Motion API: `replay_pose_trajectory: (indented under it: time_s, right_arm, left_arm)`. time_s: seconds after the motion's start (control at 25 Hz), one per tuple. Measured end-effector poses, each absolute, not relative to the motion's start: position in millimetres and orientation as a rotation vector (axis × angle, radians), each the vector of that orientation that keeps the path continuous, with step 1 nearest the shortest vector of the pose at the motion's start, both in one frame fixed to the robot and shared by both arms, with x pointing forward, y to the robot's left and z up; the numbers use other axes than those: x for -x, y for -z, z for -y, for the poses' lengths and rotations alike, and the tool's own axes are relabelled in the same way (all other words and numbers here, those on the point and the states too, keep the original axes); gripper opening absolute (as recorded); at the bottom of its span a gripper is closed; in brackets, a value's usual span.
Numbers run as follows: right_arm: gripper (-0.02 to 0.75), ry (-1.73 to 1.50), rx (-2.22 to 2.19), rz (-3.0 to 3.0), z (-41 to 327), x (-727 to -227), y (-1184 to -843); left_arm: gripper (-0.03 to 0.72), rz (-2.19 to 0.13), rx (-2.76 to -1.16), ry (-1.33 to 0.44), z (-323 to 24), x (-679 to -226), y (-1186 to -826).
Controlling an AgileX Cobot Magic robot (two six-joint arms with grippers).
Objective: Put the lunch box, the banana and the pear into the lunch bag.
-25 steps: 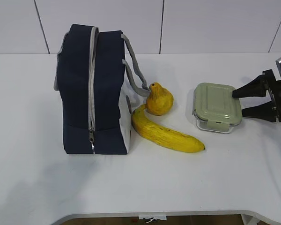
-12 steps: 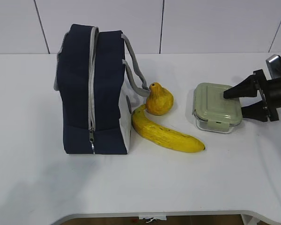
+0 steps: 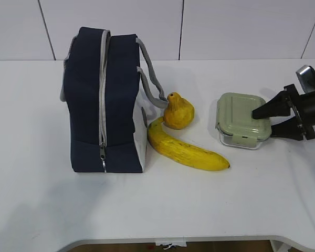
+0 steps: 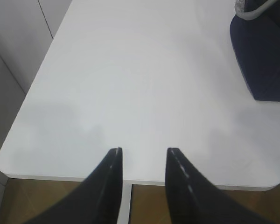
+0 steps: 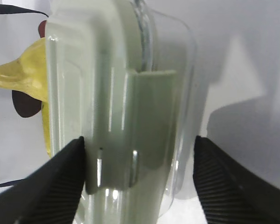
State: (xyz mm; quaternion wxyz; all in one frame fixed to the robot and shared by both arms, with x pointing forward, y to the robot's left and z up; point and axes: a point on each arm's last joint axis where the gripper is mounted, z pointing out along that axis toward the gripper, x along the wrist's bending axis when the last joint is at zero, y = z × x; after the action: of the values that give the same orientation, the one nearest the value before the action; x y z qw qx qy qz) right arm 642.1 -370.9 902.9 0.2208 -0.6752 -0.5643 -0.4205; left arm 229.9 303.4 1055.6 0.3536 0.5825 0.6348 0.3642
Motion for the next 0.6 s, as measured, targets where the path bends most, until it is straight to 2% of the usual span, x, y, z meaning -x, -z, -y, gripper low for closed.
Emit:
replay_pose_trajectory:
  time_s: [0.2, 0.44, 0.6]
  right_arm:
    - [0.477, 1.192, 1.868, 1.530, 370.4, -643.8, -904.8]
    - [0.447, 1.208, 1.870, 1.514, 370.2, -644.8, -905.7]
    - [0.396, 1.216, 1.873, 1.507, 370.3, -645.4, -906.1]
  left_arm:
    - [0.240, -1.642, -1.506, -0.942, -303.4, -229.9, -1055.6]
    - [0.240, -1.642, -1.506, -0.942, -303.4, -229.9, -1055.6]
    - [0.240, -1.642, -1.506, -0.942, -303.4, -229.9, -1055.6]
